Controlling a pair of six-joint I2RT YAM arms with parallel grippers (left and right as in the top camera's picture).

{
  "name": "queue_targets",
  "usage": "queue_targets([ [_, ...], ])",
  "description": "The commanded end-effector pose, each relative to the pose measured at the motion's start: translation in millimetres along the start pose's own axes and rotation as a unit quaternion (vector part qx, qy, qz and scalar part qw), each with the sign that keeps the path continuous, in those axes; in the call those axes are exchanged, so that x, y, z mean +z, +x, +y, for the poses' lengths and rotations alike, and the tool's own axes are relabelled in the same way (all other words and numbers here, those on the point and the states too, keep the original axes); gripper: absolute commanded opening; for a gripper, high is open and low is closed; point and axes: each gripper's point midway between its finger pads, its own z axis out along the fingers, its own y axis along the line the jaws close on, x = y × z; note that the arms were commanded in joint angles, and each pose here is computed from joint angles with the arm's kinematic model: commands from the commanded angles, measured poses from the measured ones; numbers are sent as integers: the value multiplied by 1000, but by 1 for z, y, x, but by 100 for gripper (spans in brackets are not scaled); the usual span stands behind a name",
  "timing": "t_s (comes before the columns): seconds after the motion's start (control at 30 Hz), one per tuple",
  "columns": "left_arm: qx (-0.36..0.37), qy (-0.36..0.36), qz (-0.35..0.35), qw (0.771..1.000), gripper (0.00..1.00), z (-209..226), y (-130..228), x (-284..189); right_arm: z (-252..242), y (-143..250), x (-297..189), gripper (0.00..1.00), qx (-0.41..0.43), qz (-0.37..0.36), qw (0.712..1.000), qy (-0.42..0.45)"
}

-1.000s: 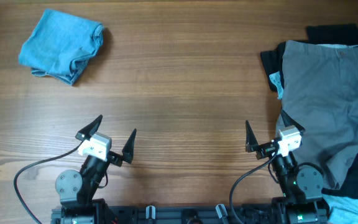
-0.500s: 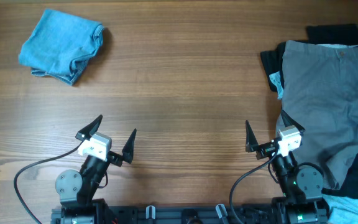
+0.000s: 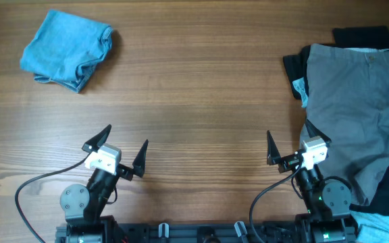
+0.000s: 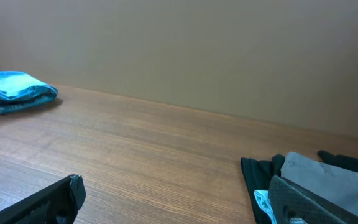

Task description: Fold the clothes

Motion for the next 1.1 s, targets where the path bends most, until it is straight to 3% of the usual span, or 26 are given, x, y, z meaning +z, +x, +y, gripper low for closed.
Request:
queue_targets([
  [0.0, -7, 10, 0, 1000, 100, -4, 1, 0, 1, -2, 0, 100, 0, -4, 1000, -5],
  [0.93, 19, 6, -23, 1000, 100, -3, -11, 0, 2, -5, 0, 100, 1, -11, 1000, -8],
  [1.07, 13, 18, -21, 1000, 100, -7, -10, 0, 14, -4, -1, 100, 7, -9, 999, -41],
])
